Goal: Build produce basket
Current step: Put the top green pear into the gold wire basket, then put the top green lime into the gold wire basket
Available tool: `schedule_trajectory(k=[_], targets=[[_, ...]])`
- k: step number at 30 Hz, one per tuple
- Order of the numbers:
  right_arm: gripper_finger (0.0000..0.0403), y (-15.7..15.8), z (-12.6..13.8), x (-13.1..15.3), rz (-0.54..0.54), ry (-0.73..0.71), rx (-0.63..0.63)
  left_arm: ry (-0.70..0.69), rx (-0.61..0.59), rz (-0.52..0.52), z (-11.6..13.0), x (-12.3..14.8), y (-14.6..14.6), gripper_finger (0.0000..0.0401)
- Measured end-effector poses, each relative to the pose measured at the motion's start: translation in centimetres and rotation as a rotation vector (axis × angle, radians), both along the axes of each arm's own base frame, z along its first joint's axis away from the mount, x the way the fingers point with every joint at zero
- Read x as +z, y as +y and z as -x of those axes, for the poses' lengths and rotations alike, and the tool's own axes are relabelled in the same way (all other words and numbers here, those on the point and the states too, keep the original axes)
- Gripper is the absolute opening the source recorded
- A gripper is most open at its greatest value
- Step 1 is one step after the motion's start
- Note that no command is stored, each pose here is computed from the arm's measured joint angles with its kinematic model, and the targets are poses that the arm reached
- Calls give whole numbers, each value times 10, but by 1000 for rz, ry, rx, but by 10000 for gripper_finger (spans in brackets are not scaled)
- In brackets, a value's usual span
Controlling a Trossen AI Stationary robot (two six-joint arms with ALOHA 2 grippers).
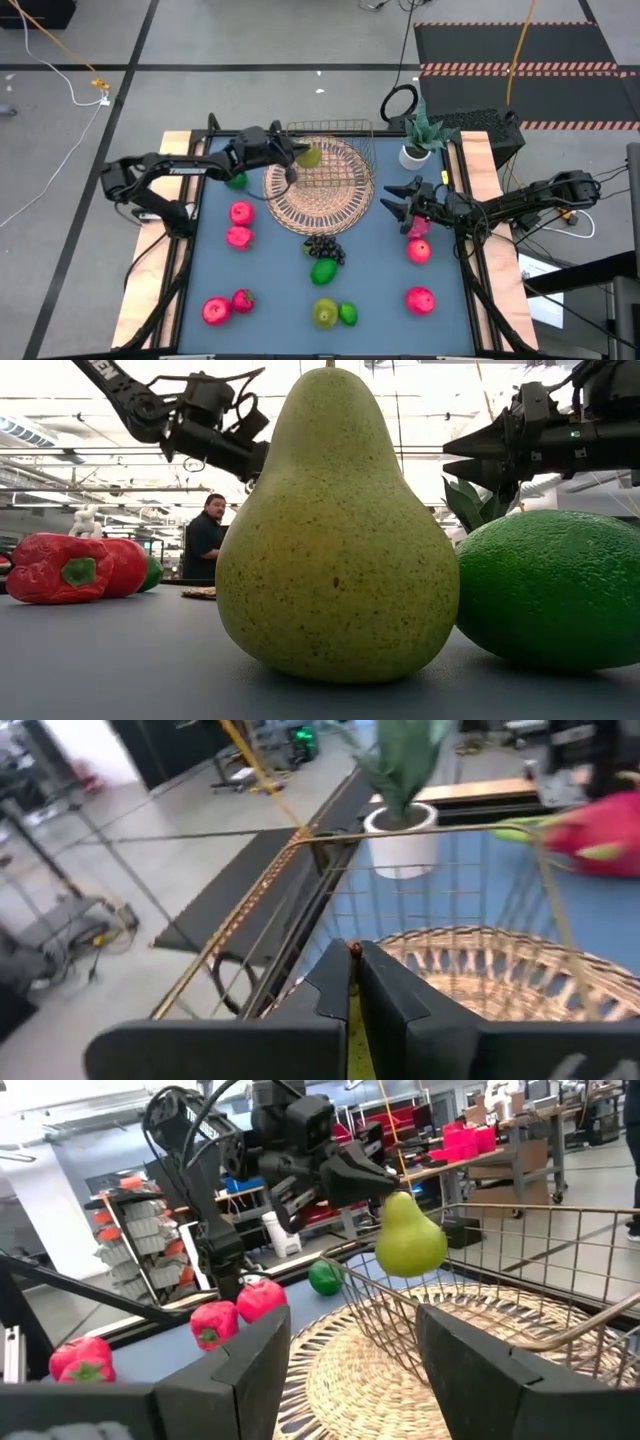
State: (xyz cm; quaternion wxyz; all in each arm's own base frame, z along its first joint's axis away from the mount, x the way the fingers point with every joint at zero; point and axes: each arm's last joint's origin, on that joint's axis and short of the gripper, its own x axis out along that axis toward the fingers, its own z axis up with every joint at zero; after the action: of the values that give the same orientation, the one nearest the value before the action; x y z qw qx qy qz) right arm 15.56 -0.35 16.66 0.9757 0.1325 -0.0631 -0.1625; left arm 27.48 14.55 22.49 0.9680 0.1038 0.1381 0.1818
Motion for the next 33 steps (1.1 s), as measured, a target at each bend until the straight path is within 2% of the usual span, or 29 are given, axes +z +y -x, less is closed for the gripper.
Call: schedule_trajectory(k=[4, 11, 14, 21, 25, 28, 33], targets=[[210, 0, 0, 0, 0, 0, 0, 36, 65, 38, -3, -15, 8, 29], [210, 0, 0, 2, -17, -23, 2, 7, 96, 99, -11, -33, 16, 25], [210, 0, 0, 2, -18, -23, 2, 11, 112, 154, -14, -34, 19, 43], [210, 0, 0, 2, -24, -29, 2, 88, 141, 142, -18, -23, 28, 153], [210, 0, 0, 2, -42, -33, 5, 242, 204, 112, -6, -2, 23, 201], [210, 0, 0, 1, -34, -21, 3, 290, 252, 101, 9, 18, 12, 221], [210, 0, 0, 0, 2, -4, -1, 244, 301, 102, 37, 33, -1, 224]])
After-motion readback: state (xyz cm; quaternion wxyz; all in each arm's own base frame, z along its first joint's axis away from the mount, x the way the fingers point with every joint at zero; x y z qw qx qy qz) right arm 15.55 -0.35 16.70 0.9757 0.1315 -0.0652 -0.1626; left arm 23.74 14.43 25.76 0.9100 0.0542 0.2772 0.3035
